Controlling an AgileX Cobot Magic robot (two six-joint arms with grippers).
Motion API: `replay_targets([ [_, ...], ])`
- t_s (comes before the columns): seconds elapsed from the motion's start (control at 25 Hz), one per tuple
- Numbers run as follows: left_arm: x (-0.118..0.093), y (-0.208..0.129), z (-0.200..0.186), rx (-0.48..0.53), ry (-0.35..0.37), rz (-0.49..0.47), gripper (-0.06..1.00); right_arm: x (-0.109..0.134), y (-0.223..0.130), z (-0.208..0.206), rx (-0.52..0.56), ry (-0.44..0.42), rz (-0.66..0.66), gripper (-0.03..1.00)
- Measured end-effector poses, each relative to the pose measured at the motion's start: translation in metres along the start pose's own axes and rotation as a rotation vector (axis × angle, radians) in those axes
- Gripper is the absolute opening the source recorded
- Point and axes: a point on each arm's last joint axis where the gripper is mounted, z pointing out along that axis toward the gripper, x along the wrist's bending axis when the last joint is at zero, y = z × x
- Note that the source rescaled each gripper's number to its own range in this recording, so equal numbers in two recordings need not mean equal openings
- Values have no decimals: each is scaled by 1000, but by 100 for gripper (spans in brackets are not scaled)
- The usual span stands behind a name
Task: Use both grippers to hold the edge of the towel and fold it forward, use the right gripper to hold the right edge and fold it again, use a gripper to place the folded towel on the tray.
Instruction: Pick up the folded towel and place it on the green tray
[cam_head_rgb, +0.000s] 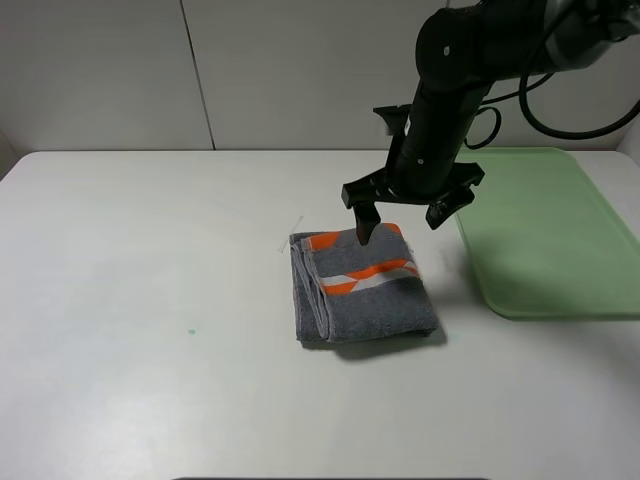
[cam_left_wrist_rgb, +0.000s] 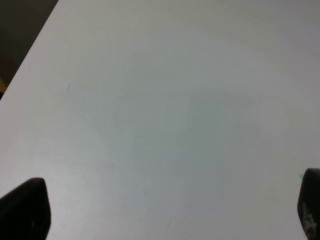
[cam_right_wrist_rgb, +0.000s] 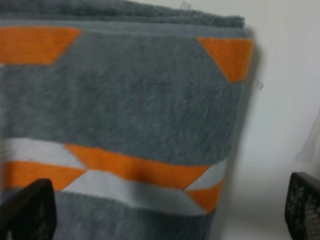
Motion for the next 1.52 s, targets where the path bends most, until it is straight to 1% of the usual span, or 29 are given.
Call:
replay_targets([
  [0.36,0,0,0,0,0,0,100,-13,4,37,34,-3,8,100],
  [0.76,0,0,0,0,0,0,100,-8,1,71,88,56,15,100],
  [1.12,0,0,0,0,0,0,100,-7,0,82,105,66,18,100],
  [1.4,0,0,0,0,0,0,100,-7,0,82,107,67,15,100],
  [1.44,0,0,0,0,0,0,100,-7,0,82,107,70,16,96],
  [1.52,0,0,0,0,0,0,100,-6,0,83,110,80,28,80],
])
